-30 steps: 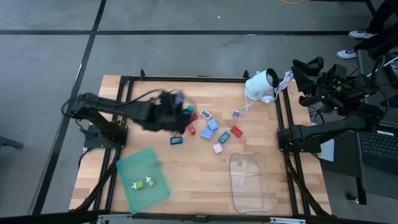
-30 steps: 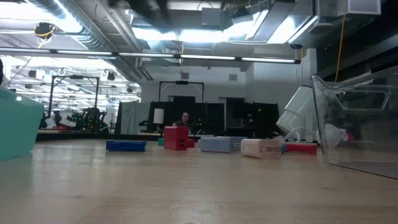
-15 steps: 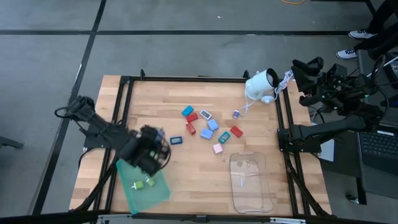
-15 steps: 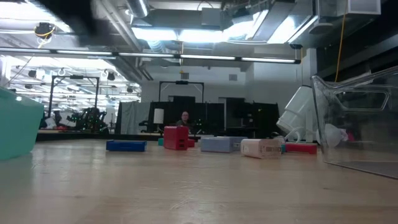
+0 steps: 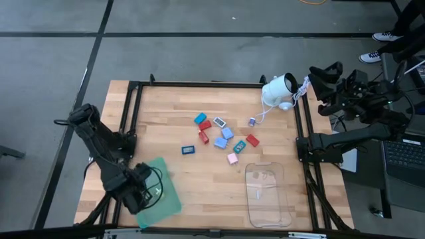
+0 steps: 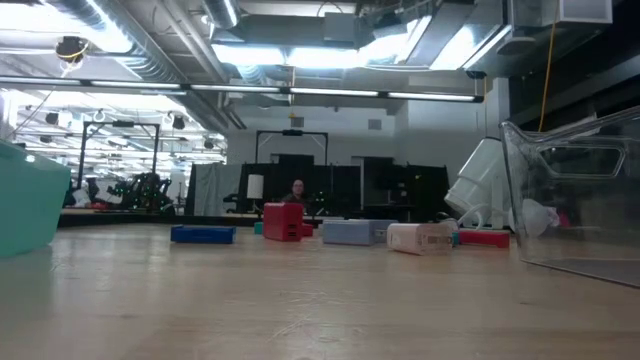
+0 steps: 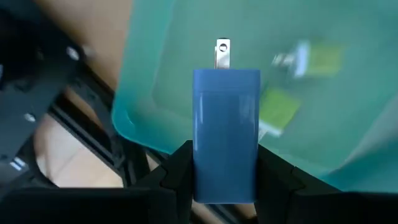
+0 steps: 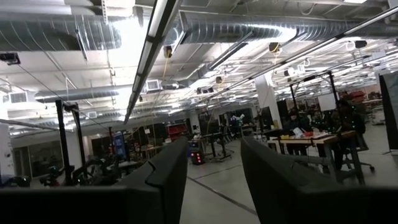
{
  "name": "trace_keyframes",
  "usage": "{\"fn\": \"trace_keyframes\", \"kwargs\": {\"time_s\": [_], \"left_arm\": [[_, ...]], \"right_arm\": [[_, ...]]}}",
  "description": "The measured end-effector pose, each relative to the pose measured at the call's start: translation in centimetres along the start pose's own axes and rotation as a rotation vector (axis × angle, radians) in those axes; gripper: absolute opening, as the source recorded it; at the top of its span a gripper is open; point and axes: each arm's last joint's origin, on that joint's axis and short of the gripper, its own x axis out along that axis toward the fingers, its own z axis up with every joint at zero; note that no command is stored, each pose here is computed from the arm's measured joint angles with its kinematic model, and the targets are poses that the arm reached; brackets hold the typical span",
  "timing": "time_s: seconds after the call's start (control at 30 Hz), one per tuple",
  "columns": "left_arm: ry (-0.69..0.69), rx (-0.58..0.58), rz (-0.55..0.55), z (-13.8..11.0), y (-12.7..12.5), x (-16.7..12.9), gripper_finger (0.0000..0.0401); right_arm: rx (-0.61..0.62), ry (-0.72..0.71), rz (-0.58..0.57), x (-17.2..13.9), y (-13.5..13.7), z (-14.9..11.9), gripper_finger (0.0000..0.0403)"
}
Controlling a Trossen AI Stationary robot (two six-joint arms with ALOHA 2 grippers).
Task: Pick & Place Office items
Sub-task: Put the bottom blue charger adapter into the blue bin, then put the bottom red charger adapter into the blue bin
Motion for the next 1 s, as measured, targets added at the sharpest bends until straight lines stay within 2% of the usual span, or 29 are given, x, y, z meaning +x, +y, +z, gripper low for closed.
{"fn": "trace_keyframes", "kwargs": {"time_s": [0.13, 0.27, 0.47, 0.6, 0.67, 0.87, 1.0], "left_arm": [[0.098, 0.062, -0.017, 0.2, -0.1, 3.3, 0.0113], [0.116, 0.085, 0.017, 1.1, 0.6, 5.8, 0.0113], [0.110, 0.146, 0.027, 3.1, 1.2, 7.8, 0.0113], [0.068, 0.186, -0.037, 4.0, 0.7, 8.1, 0.0113], [0.055, 0.179, -0.047, 4.3, 0.6, 8.1, 0.0132], [0.074, 0.152, -0.056, 4.4, 0.6, 7.9, 0.0237], [0.077, 0.125, -0.087, 4.3, 0.8, 7.1, 0.0268]], "right_arm": [[-0.002, 0.016, 0.000, 0.1, 0.0, -0.2, 0.0155], [-0.004, 0.020, 0.011, 0.2, 0.1, -0.3, 0.0155], [-0.003, 0.020, 0.011, 0.2, 0.1, -0.3, 0.0155], [0.000, 0.019, 0.011, 0.2, 0.1, -0.3, 0.0155], [0.004, 0.019, 0.011, 0.2, 0.1, -0.3, 0.0155], [0.000, 0.019, 0.010, 0.2, 0.1, -0.3, 0.0155], [0.000, 0.019, 0.010, 0.2, 0.1, -0.3, 0.0155]]}}
